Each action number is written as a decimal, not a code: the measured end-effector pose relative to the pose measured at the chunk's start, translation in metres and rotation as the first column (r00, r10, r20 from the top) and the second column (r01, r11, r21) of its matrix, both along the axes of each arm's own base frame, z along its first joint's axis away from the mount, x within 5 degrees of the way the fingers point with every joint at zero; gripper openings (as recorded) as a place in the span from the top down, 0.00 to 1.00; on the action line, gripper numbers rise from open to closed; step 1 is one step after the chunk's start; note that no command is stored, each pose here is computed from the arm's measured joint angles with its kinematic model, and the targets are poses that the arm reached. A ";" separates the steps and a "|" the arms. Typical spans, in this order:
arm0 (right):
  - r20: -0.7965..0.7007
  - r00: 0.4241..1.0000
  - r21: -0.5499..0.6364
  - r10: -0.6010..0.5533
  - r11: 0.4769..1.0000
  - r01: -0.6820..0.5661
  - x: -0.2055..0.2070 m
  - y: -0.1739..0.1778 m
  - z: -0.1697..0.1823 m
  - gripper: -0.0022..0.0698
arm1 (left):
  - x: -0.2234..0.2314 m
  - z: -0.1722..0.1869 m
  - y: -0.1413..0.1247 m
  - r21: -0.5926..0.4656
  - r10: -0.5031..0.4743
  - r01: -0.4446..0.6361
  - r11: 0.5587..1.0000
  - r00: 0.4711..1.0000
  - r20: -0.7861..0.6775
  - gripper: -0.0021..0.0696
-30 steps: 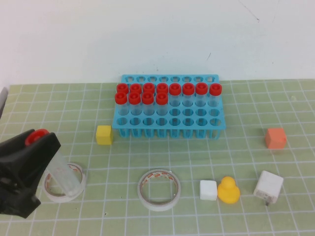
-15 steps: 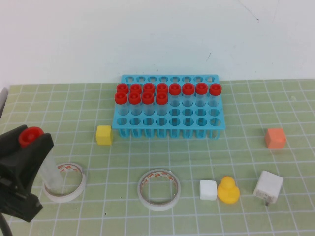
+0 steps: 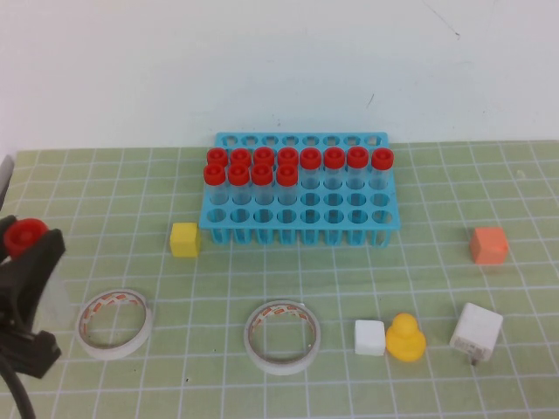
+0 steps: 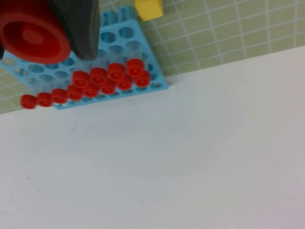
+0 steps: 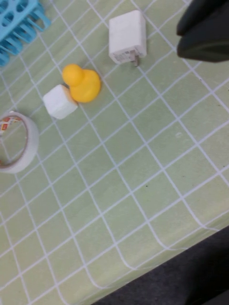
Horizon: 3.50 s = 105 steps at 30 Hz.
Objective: Place the test tubes
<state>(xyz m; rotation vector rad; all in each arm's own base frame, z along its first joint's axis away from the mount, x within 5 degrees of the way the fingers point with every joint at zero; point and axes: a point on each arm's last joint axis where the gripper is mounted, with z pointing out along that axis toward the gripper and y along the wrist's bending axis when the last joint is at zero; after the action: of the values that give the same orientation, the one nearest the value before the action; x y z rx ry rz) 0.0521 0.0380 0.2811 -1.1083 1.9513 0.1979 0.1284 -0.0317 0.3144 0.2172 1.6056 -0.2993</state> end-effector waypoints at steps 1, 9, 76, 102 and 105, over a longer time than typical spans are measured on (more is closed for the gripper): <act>-0.001 1.000 -0.002 0.000 1.000 0.000 0.000 0.000 -0.001 0.97 | 0.000 0.000 0.001 0.001 0.015 -0.015 1.000 1.000 -0.002 0.60; -0.003 1.000 -0.008 0.000 1.000 0.000 0.000 0.000 -0.003 0.97 | 0.002 -0.001 0.008 0.009 0.089 -0.089 0.996 0.996 -0.010 0.60; -0.004 1.000 -0.008 -0.001 1.000 0.001 0.000 0.000 -0.003 0.97 | 0.085 -0.025 -0.002 -0.171 0.047 -0.023 0.985 0.989 0.137 0.60; -0.005 1.000 -0.010 -0.002 1.000 0.002 0.000 0.000 -0.003 0.97 | 0.271 -0.050 -0.169 -0.077 -0.484 0.485 0.871 0.874 0.042 0.60; -0.005 1.000 -0.010 -0.002 1.000 0.002 0.000 0.000 -0.003 0.97 | 0.283 -0.061 -0.177 -0.063 -0.487 0.488 0.870 0.873 0.035 0.60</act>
<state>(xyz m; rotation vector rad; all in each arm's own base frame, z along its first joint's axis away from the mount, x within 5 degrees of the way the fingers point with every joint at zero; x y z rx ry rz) 0.0521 0.0380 0.2780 -1.1132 1.9595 0.1902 0.4118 -0.2083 0.2532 0.5745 1.5009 -0.7421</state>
